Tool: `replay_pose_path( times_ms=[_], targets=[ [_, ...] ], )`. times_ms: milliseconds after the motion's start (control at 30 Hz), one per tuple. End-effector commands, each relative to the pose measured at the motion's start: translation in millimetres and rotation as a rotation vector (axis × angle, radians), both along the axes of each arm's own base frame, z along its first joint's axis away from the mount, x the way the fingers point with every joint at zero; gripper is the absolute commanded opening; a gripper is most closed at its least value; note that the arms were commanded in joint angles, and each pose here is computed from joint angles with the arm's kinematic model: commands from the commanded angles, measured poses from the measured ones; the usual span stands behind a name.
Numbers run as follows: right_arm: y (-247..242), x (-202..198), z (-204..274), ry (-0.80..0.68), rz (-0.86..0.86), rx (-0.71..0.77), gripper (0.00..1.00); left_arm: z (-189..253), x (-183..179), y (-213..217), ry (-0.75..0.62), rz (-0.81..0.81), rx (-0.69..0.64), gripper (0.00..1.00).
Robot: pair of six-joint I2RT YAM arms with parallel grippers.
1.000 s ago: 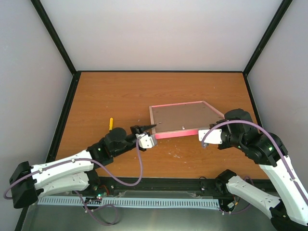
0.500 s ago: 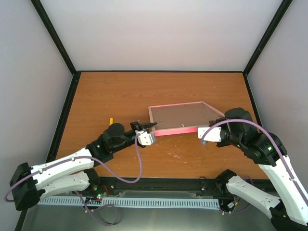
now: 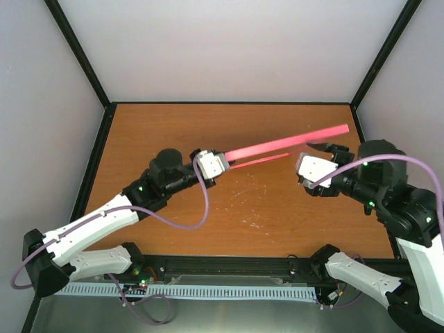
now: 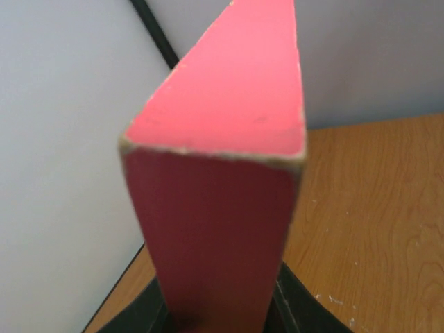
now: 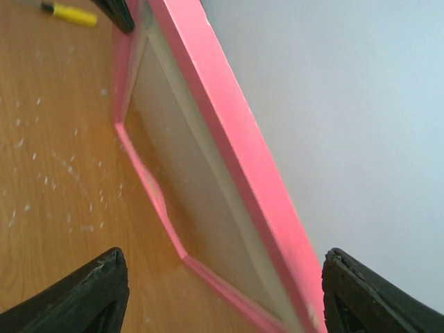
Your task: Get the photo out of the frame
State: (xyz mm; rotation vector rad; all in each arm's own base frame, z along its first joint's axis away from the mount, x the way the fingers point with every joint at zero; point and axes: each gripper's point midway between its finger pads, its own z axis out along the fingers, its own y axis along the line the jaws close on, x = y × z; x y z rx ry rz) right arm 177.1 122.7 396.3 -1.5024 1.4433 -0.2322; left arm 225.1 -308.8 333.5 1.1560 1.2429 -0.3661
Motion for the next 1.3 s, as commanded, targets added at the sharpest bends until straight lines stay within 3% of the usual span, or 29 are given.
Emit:
replay_pose_path(
  times_ms=[0, 400, 733, 1100, 1267],
  targets=[
    [5, -3, 29, 0.039, -0.049, 0.193, 0.74, 96, 17, 19, 0.049, 0.022, -0.27, 0.01],
    [-5, 51, 18, -0.059, -0.265, 0.2, 0.72, 98, 40, 44, 0.296, -0.112, -0.317, 0.01],
    [-6, 89, 21, -0.072, -0.339, 0.243, 0.72, 85, 30, 48, 0.361, -0.201, -0.327, 0.01],
    [-34, 144, 36, 0.093, -0.381, 0.524, 0.72, 63, 32, 57, 0.453, -0.233, -0.298, 0.01],
    [-50, 150, 17, 0.19, -0.358, 0.558, 0.77, 58, 45, 77, 0.501, -0.264, -0.331, 0.01]
  ],
)
